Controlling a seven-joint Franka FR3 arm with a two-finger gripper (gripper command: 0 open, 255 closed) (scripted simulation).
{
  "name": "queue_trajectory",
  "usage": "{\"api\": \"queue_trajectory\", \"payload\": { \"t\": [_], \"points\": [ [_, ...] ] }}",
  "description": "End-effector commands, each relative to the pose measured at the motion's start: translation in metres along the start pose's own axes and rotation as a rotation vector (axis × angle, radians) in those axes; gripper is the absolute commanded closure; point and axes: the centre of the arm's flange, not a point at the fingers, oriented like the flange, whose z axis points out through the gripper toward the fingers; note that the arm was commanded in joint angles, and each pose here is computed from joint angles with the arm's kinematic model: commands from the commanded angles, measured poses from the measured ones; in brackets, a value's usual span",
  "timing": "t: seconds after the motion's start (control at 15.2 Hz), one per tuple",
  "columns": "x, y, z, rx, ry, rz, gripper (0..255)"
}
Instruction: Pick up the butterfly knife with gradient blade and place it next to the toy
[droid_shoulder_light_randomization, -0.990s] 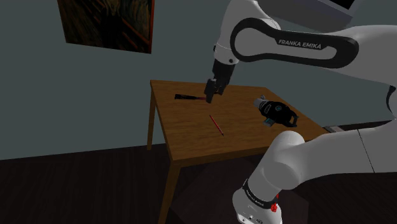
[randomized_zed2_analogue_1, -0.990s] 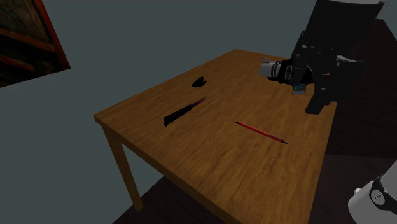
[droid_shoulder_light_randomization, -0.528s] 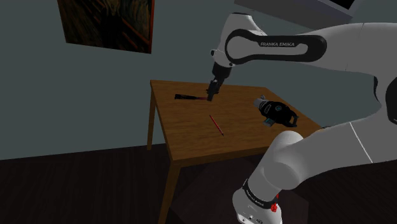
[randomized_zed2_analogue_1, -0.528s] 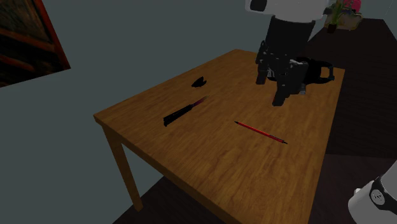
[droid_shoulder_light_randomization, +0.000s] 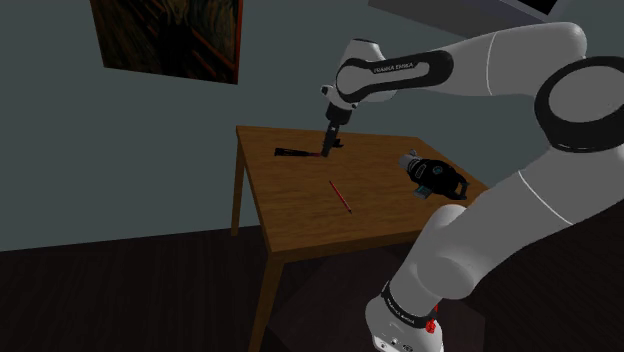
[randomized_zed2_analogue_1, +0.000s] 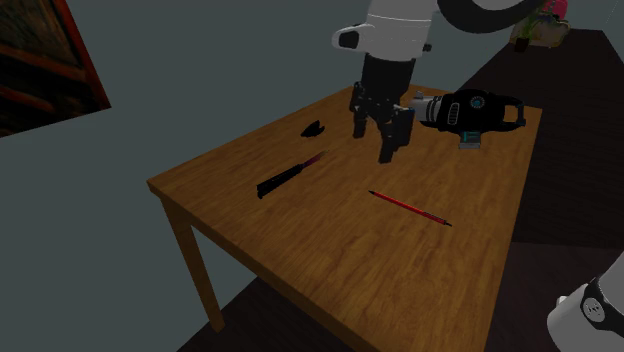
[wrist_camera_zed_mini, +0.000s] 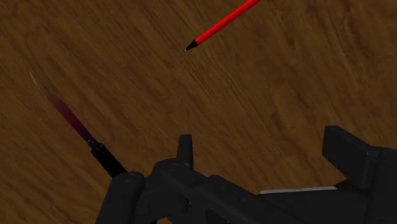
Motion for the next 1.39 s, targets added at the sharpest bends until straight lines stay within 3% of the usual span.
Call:
{"api": "queue_trajectory", "payload": {
  "t": [0.0, 0.99, 1.32],
  "points": [
    [0.009, 0.022, 0.011, 0.009, 0.008, -0.065, 0],
    [0.115, 0.167, 0.108, 0.092, 0.072, -0.502, 0],
    [0.121, 0.169, 0.132, 0.095, 0.075, -0.518, 0]
  ]
}}
